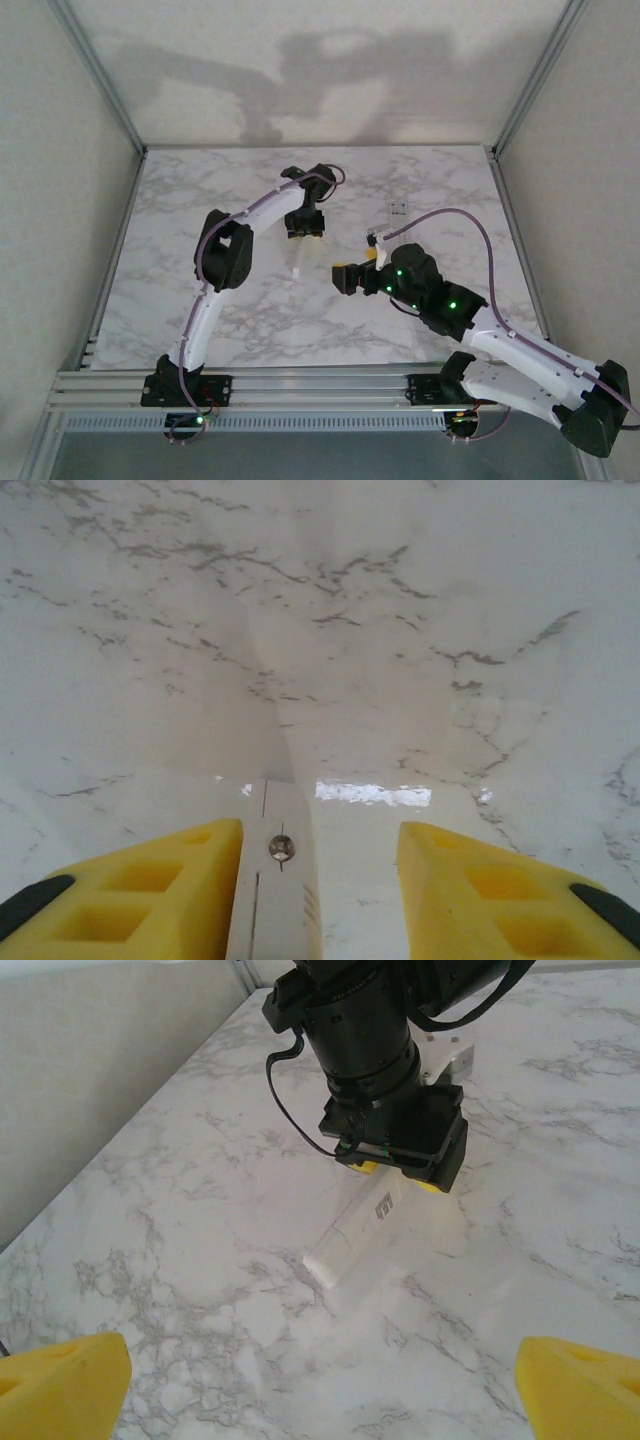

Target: Load the batteries into the remote control

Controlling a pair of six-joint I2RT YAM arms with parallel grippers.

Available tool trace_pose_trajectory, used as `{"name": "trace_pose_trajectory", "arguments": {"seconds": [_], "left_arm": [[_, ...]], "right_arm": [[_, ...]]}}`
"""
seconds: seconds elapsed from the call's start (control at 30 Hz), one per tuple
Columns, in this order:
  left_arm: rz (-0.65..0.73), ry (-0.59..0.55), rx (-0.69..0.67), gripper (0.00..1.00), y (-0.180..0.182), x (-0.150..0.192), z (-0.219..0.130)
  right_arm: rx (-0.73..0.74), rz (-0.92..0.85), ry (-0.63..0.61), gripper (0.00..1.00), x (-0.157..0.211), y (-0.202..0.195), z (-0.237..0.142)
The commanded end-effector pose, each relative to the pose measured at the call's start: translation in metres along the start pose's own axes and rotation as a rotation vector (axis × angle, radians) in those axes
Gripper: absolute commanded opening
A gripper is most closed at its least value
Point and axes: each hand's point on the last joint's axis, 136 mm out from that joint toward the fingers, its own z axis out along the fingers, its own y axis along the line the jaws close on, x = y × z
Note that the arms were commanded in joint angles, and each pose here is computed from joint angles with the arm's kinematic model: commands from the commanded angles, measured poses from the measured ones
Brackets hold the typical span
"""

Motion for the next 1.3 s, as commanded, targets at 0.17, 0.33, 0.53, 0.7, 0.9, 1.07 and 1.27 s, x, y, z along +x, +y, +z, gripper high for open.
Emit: {"name": "trace_pose_trajectory", "arguments": {"seconds": [0.17,0.33,0.53,0.7,0.9,1.07,1.27], "left_arm": [[0.025,0.003,0.047,0.46,-0.018,0.01,-0.019],[0.027,-0.022,0.118,0.46,-0.035,0.014,-0.035],[0.034,-0.042,0.115,0.46,-0.033,0.023,-0.049],[0.025,-0.059,0.111,0.46,-0.026,0.029,-0.053],[0.007,-0.19,0.231,0.51,-0.034,0.018,-0.096],[-0.012,-0.448,0.385,0.71,-0.021,0.014,-0.157],[-0.158,-0.813,0.299,0.91,0.066,0.013,-0.201]], "right_arm": [[0.033,0.004,-0.003,0.99,0.004,-0.009,0.0],[0.068,0.029,0.016,0.99,0.011,-0.017,0.002],[0.078,0.055,0.014,0.99,0.01,-0.021,0.0],[0.081,0.059,0.004,0.99,0.009,-0.022,-0.002],[0.189,0.152,0.044,0.99,0.014,-0.044,-0.005],[0.529,0.349,0.117,0.99,0.025,-0.134,-0.025],[0.829,0.483,0.043,0.99,0.043,-0.248,-0.058]]}}
